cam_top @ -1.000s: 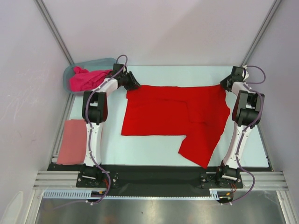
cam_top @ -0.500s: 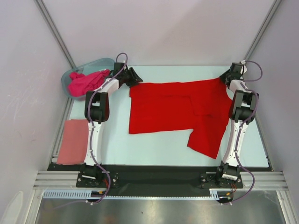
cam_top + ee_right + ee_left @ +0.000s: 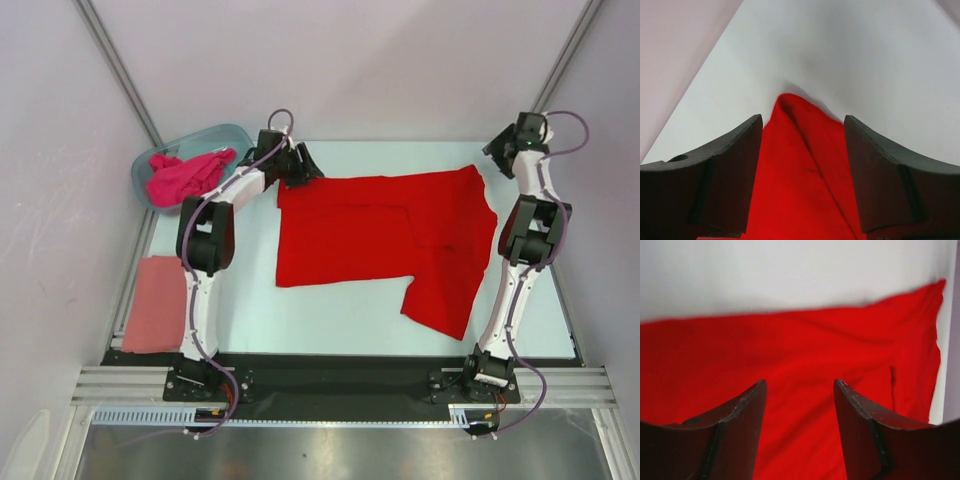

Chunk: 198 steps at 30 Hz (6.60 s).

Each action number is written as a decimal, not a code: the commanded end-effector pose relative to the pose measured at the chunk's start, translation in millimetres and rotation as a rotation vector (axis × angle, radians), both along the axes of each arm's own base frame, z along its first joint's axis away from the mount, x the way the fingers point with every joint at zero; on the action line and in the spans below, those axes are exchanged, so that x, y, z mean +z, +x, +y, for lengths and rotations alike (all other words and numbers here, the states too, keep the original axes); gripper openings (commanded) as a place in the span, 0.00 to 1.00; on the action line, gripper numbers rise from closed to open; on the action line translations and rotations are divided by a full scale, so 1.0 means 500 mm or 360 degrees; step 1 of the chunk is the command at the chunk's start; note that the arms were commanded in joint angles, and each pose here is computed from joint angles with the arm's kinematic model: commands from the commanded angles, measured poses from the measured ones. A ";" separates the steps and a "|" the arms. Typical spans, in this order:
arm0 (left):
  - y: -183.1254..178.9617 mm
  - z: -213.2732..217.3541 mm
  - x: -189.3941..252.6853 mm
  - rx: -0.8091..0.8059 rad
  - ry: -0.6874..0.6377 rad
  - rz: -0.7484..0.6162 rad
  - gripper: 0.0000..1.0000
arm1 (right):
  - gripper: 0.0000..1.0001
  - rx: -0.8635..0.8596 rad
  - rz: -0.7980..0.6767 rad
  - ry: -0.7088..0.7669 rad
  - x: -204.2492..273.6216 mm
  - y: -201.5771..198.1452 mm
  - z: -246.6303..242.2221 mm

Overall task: Fold and stack the t-shirts
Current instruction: Fold the tshirt

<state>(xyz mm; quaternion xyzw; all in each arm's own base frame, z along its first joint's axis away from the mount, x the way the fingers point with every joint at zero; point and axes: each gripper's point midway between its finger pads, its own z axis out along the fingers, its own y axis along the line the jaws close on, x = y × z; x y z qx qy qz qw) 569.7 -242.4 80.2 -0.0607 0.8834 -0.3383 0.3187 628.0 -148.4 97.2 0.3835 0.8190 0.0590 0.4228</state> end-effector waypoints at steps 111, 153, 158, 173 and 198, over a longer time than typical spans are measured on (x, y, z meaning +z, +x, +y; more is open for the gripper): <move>-0.658 0.251 -0.111 0.0410 0.0473 0.0764 0.00 | 0.00 -0.0305 0.0976 0.0163 -0.050 -0.893 0.218; -0.212 0.219 0.004 0.0486 0.0522 0.0573 0.00 | 0.00 0.0397 0.0425 0.0121 0.123 -0.274 0.188; -0.196 0.215 -0.015 0.0498 0.0513 0.0597 0.00 | 0.00 0.0429 0.0421 0.0151 0.111 -0.245 0.196; -0.180 0.247 -0.026 0.0614 0.0529 0.0624 0.00 | 0.00 0.0491 0.0396 0.0219 0.083 -0.200 0.212; -0.162 0.257 -0.053 0.0596 0.0499 0.0649 0.13 | 0.01 0.0485 0.0397 0.0268 0.064 -0.164 0.236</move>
